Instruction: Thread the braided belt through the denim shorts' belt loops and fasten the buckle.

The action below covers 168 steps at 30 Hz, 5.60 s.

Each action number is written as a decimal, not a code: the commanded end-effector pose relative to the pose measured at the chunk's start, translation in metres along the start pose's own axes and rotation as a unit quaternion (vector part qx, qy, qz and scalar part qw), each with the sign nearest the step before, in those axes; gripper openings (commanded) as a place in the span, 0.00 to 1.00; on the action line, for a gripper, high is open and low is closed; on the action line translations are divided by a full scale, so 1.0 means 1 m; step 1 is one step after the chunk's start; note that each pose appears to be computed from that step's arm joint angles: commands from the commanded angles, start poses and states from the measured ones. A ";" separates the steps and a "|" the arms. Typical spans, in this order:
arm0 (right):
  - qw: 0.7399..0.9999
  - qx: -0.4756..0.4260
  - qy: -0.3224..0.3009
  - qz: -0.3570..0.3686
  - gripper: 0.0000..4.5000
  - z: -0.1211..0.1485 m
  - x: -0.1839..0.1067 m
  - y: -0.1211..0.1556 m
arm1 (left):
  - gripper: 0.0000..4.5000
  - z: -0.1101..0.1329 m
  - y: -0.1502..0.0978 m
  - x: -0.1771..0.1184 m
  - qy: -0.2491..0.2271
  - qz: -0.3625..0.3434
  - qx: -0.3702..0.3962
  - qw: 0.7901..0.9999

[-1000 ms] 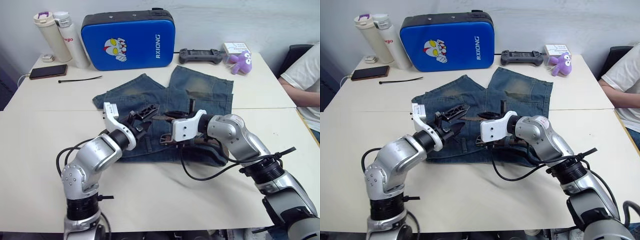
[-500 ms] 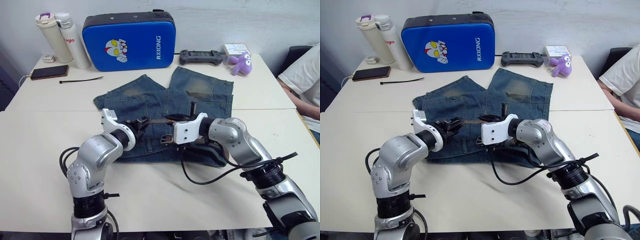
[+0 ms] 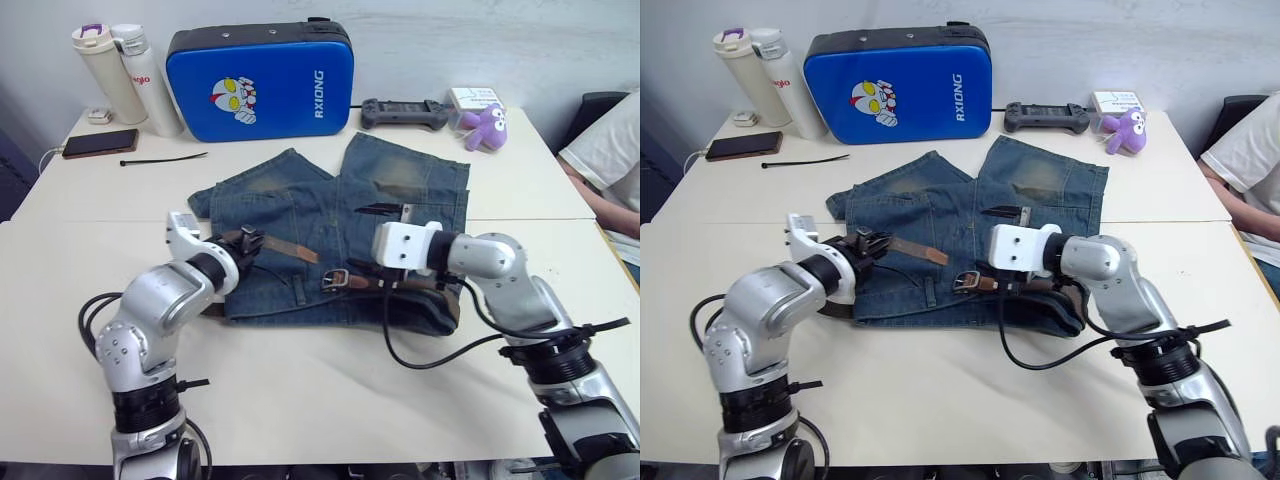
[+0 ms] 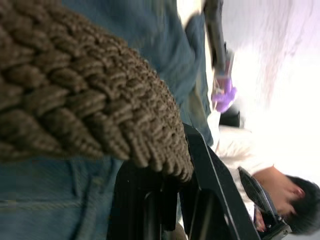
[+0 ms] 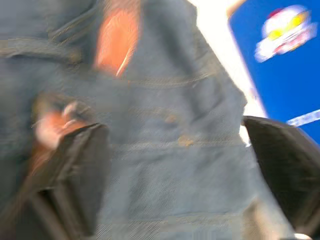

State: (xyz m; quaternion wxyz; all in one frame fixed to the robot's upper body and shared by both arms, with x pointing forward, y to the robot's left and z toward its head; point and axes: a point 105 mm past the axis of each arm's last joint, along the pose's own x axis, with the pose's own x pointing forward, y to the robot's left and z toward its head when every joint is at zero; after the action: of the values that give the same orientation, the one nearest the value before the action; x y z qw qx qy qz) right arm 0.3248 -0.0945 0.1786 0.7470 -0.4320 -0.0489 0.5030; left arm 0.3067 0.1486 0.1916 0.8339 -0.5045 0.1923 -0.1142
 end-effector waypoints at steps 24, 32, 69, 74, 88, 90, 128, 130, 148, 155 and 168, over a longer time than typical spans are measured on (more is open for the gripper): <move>0.974 0.188 -0.035 0.120 0.99 0.040 -0.033 -0.003 | 0.00 -0.024 0.046 -0.029 -0.034 0.060 0.114 0.991; 0.977 0.181 -0.025 0.113 0.99 0.041 -0.037 -0.007 | 0.00 -0.036 0.053 -0.018 -0.039 0.059 0.139 0.988; 0.982 0.160 0.032 0.097 0.99 0.024 -0.040 0.015 | 0.00 -0.089 0.050 0.031 0.195 -0.007 0.229 0.954; 0.982 0.151 0.036 0.105 0.99 0.022 -0.036 0.024 | 0.00 -0.107 0.030 0.034 0.239 -0.062 0.239 0.939; 0.993 -0.026 0.037 0.108 0.58 0.012 -0.004 0.067 | 0.00 -0.097 0.039 0.034 0.245 -0.044 0.252 0.935; 0.994 -0.033 0.032 0.099 0.38 0.011 0.000 0.066 | 0.00 -0.098 0.038 0.034 0.245 -0.046 0.251 0.935; 0.989 -0.083 0.045 0.116 0.00 0.008 -0.045 0.010 | 0.99 -0.055 -0.003 -0.072 0.392 -0.207 0.434 0.784; 0.988 -0.086 0.060 0.117 0.00 0.001 -0.050 0.006 | 0.99 -0.053 -0.004 -0.074 0.394 -0.215 0.441 0.777; 0.992 -0.085 0.021 0.093 0.00 0.029 -0.070 -0.032 | 0.99 -0.035 -0.013 -0.077 0.391 -0.245 0.481 0.746; 0.974 -0.202 0.046 0.090 0.00 0.047 -0.064 -0.055 | 0.99 -0.037 -0.015 -0.074 0.393 -0.258 0.484 0.738; 0.968 -0.165 0.164 0.094 0.00 -0.003 -0.118 -0.076 | 0.99 -0.037 -0.010 -0.078 0.405 -0.249 0.482 0.736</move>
State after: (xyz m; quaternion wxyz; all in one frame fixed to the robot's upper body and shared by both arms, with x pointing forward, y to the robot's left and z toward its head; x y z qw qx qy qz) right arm 0.3258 -0.1891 0.2584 0.6089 -0.6169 0.0365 0.4973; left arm 0.2217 0.1429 0.1950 0.7484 0.0153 0.3079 -0.5873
